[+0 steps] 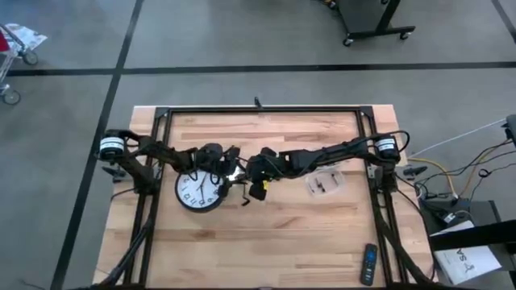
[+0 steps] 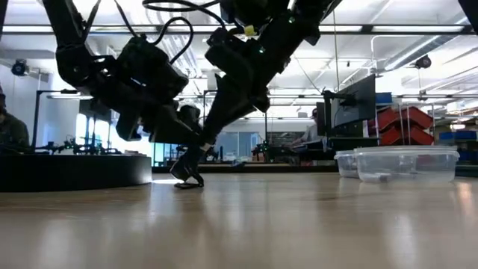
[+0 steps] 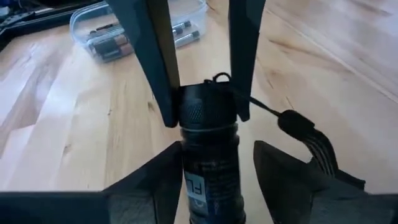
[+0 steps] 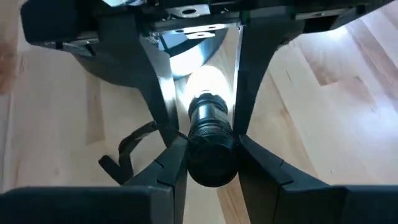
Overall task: Insert battery
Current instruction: Close the black battery compartment
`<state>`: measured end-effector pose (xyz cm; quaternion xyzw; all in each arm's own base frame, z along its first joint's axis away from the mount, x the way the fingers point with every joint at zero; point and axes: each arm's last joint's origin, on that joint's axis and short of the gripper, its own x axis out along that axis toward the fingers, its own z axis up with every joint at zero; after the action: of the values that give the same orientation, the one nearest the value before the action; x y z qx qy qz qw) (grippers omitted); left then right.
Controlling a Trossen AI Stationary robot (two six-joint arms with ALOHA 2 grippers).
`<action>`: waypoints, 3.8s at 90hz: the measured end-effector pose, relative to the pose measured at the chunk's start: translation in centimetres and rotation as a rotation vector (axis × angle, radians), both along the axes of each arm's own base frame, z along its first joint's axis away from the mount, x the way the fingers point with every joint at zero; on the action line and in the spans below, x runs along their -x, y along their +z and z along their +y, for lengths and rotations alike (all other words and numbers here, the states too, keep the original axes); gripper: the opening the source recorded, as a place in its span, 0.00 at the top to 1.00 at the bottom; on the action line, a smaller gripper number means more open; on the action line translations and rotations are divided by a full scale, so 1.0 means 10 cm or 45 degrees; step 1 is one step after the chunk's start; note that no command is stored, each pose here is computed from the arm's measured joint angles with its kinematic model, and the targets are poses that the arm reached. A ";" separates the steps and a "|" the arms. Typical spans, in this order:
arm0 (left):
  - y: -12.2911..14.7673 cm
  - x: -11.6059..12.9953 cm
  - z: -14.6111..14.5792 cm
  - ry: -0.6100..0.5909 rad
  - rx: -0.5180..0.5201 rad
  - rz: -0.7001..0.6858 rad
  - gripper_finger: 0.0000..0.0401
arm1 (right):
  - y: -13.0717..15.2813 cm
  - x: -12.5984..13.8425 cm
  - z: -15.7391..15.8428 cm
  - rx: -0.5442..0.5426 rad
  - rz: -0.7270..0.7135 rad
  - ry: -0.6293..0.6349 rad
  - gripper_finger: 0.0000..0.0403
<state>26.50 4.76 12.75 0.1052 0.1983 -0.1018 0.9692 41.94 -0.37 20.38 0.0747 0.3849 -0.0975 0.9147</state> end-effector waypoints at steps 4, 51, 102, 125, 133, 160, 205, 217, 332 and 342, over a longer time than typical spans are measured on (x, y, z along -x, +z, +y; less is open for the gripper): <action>0.00 0.00 0.00 0.010 -0.003 0.003 0.62 | 0.00 0.00 0.00 -0.001 -0.004 0.000 0.77; 0.03 -0.01 0.04 0.227 0.012 -0.024 0.77 | 0.02 0.00 -0.02 -0.052 -0.030 -0.163 0.77; 0.07 -0.10 -0.24 0.616 -0.047 -0.107 0.77 | 0.04 0.01 -0.12 -0.315 -0.123 -0.583 0.77; 0.03 -0.20 -0.26 0.772 -0.053 -0.130 0.77 | 0.03 0.03 -0.19 -0.448 -0.160 -0.798 0.77; -0.02 -0.22 -0.26 0.781 -0.080 -0.128 0.77 | 0.01 0.04 -0.20 -0.529 -0.170 -0.883 0.77; -0.05 -0.22 -0.30 0.771 -0.076 -0.157 0.77 | -0.01 0.04 -0.20 -0.702 -0.204 -1.063 0.77; -0.03 -0.21 -0.31 0.731 -0.036 -0.199 0.77 | 0.26 0.22 -0.18 -0.515 -0.079 -0.771 0.50; -0.03 -0.22 -0.33 0.639 -0.003 -0.189 0.77 | 0.48 0.31 -0.16 -0.419 -0.058 -0.437 0.44; 0.09 -0.51 -0.40 0.176 0.045 -0.050 0.77 | 0.29 0.42 0.51 1.059 0.423 1.233 0.48; 0.09 -0.51 -0.40 0.176 0.045 -0.048 0.77 | 0.25 0.41 0.51 1.087 0.455 1.249 0.51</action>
<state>31.58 0.74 13.63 0.0762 0.1849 -0.0361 0.9791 37.87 4.72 22.90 -0.4942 0.4474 0.1748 0.7246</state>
